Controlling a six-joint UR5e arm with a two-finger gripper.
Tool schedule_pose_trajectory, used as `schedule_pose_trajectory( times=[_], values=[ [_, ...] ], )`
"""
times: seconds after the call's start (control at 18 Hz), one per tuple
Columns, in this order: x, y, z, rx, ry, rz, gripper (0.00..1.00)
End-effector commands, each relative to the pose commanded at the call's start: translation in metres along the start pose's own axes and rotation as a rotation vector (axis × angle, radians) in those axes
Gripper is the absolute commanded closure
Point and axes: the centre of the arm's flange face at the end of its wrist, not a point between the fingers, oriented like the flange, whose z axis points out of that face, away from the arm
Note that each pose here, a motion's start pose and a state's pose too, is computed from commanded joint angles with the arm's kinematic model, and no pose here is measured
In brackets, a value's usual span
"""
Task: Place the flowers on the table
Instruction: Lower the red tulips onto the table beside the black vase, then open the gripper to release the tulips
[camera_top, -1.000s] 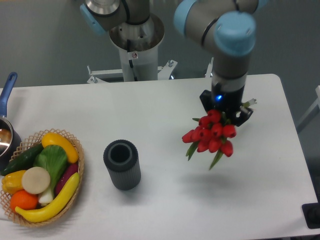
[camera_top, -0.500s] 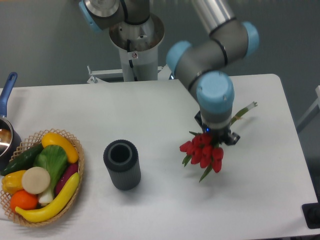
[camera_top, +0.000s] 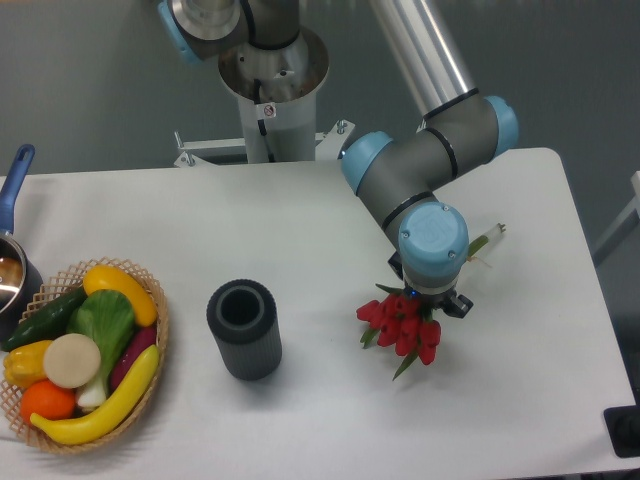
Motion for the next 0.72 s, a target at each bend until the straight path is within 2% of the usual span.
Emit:
schedule_pose_trajectory(
  times=[0.06, 0.11, 0.22, 0.28, 0.5, 0.72],
  values=[
    [-0.001, -0.001, -0.001, 0.002, -0.007, 0.001, 0.29],
    [-0.002, -0.003, -0.001, 0.006, -0.021, 0.000, 0.13],
    [-0.005, -0.004, -0.003, 0.019, -0.050, -0.007, 0.04],
    [-0.005, -0.004, -0.004, 0.020, -0.053, -0.008, 0.01],
    [-0.004, 0.001, -0.027, 0.043, -0.086, -0.018, 0.00],
    [-0.011, 0.017, -0.066, 0.172, -0.170, -0.071, 0.00]
  ],
)
